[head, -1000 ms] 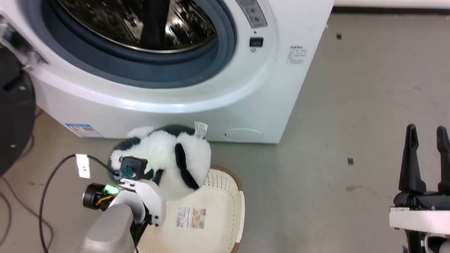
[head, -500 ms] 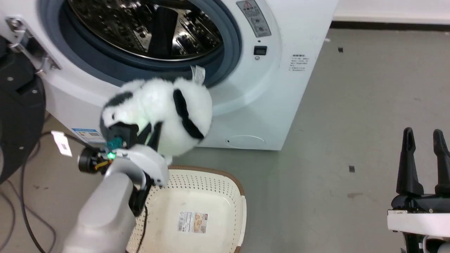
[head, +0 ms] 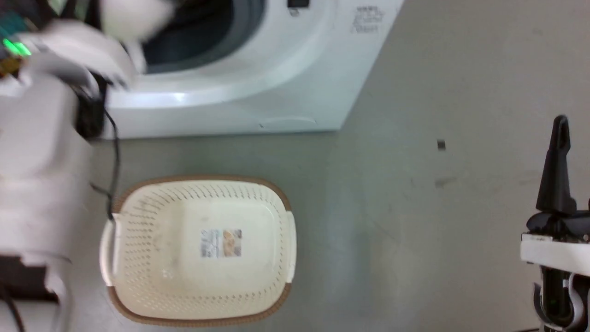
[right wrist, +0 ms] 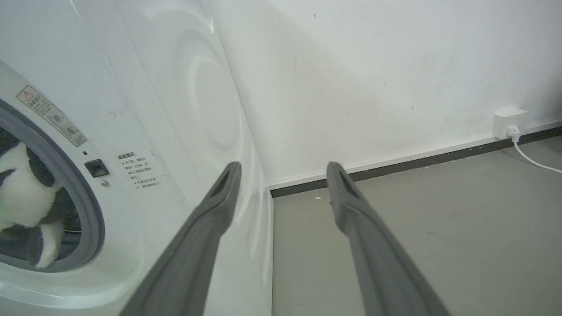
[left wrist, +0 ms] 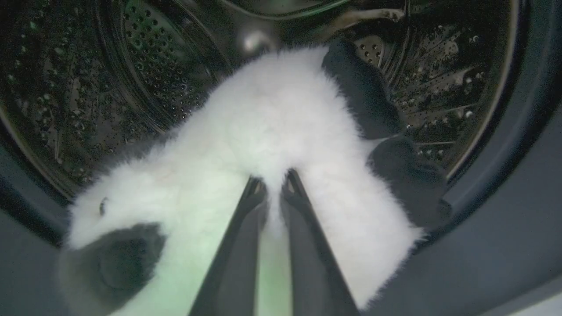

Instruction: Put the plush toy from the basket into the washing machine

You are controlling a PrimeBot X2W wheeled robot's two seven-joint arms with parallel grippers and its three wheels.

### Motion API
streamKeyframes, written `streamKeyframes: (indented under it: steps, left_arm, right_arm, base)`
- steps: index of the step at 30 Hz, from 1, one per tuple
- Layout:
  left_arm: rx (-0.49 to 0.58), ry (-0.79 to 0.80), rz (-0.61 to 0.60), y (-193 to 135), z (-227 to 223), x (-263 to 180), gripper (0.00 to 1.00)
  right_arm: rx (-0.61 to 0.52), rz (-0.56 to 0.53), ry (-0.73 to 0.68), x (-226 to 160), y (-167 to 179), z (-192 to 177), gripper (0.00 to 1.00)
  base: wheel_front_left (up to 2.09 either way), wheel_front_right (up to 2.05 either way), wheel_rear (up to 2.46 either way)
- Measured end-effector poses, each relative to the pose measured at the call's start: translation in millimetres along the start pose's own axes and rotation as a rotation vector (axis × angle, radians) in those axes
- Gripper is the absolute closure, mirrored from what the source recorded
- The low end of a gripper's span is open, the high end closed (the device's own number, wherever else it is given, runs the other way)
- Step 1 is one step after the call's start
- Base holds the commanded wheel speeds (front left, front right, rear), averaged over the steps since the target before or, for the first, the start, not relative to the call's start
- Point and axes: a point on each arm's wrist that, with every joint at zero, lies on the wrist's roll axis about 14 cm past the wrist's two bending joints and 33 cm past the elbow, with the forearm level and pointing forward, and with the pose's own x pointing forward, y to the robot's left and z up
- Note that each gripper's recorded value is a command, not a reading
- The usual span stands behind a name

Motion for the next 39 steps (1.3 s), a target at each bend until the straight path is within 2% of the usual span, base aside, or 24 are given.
streamKeyframes:
  steps: [5,12,22,23,24,31,39]
  left_arm:
    - [0.008,-0.043,0.012,1,1,53,1.0]
    - [-0.001,-0.031,0.025,-6,-21,109,1.0]
    - [0.013,0.053,0.079,3,-81,135,1.0]
    - [0.014,0.065,0.081,3,-86,135,0.78]
    - [0.021,0.076,0.08,3,-90,133,0.0]
    - [0.044,0.041,0.081,3,-71,125,0.0]
    - [0.055,0.088,0.074,2,-74,66,0.0]
  right_arm:
    - [-0.019,-0.052,0.051,4,-21,-25,0.0]
    - [-0.053,-0.107,0.105,6,-46,-51,0.0]
    - [-0.079,-0.135,0.166,5,-60,-79,0.0]
    - [-0.078,-0.133,0.168,5,-60,-80,0.0]
    - [-0.076,-0.129,0.169,6,-59,-81,0.0]
    - [-0.06,-0.107,0.141,12,-50,-73,0.0]
    - [-0.053,-0.053,0.06,14,-27,-35,0.0]
  base:
    - [0.0,0.0,0.0]
    - [0.0,0.0,0.0]
    - [0.0,0.0,0.0]
    - [0.0,0.0,0.0]
    - [0.0,0.0,0.0]
    - [0.0,0.0,0.0]
    - [0.0,0.0,0.0]
